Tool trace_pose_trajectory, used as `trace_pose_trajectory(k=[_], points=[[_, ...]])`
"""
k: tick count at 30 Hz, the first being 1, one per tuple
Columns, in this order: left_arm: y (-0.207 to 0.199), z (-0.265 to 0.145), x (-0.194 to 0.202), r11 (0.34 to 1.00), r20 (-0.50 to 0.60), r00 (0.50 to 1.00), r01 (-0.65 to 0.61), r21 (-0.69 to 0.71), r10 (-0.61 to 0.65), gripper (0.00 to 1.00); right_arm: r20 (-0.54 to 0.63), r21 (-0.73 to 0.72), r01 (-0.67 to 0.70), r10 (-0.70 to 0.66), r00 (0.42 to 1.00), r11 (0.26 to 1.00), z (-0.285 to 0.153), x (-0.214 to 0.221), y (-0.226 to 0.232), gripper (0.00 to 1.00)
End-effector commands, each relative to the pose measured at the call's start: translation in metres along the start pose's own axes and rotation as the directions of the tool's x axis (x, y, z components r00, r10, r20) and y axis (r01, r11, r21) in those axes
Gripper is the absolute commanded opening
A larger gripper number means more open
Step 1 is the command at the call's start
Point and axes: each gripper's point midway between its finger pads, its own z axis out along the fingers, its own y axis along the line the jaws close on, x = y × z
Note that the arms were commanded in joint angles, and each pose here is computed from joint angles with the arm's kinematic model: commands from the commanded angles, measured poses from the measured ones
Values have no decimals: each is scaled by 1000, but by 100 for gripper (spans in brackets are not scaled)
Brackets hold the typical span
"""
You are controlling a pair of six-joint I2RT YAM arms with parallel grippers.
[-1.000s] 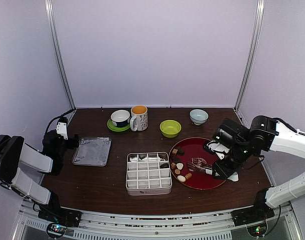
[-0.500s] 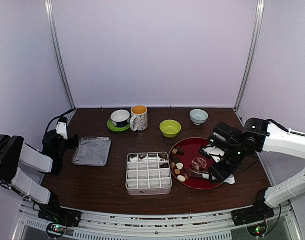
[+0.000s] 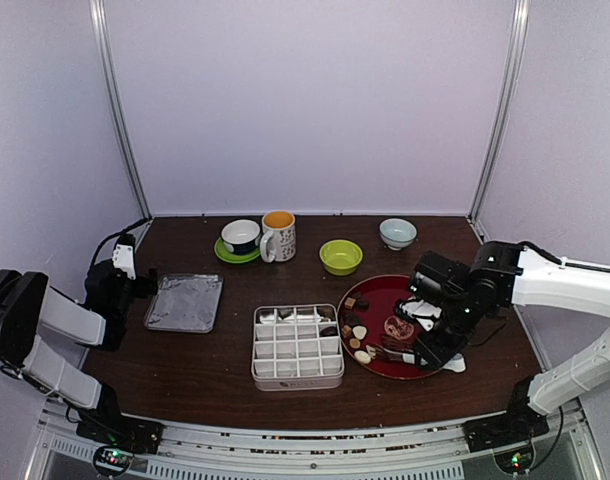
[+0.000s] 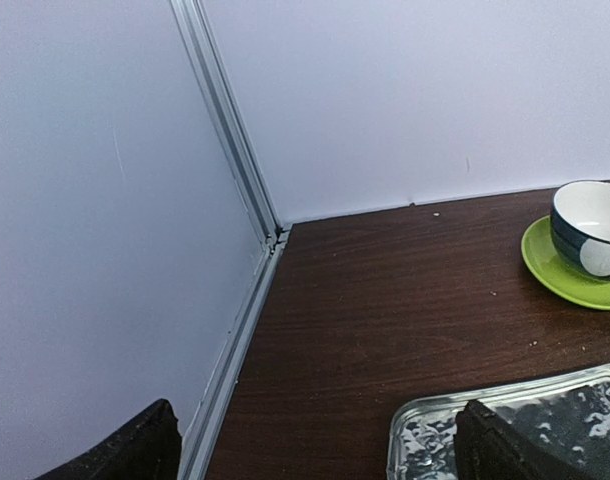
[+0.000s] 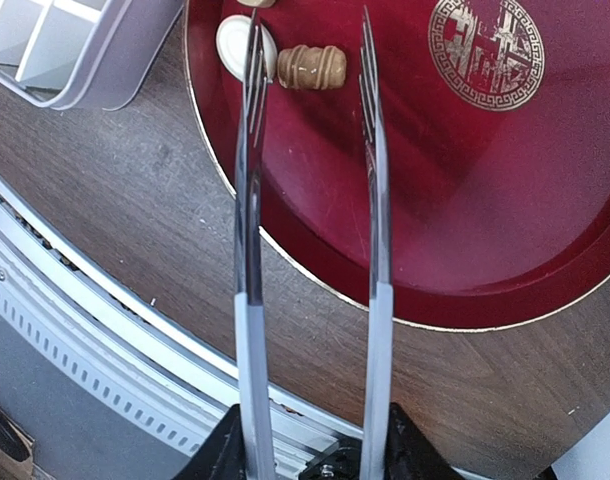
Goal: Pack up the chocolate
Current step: Pick up the fake chocolate from the plate.
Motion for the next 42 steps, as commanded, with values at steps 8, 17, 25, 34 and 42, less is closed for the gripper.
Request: trace_pose_trajectory(k=[8,17,25,34,42], points=[[8,4,-15,999,49,999,25,-30,-23,98,-2,71,13,-13,1000,997,7,-8,-10,41],[9,4,-15,999,48,999,24,-31,-23,98,4,78,14,-15,1000,997,11,-14,-10,39],[8,4,-15,999,48,999,24,-30,-23,98,44,57,9,-11,999,998,2,-18,-7,36],[8,4,-15,999,48,999,24,-30,-23,98,99,41,-2,-2,995,999,-14,-29,-4,33],[8,4,-15,999,48,999,24,-30,-23,98,153,25,3,-7,988,1000,-32,-36,-1,33]])
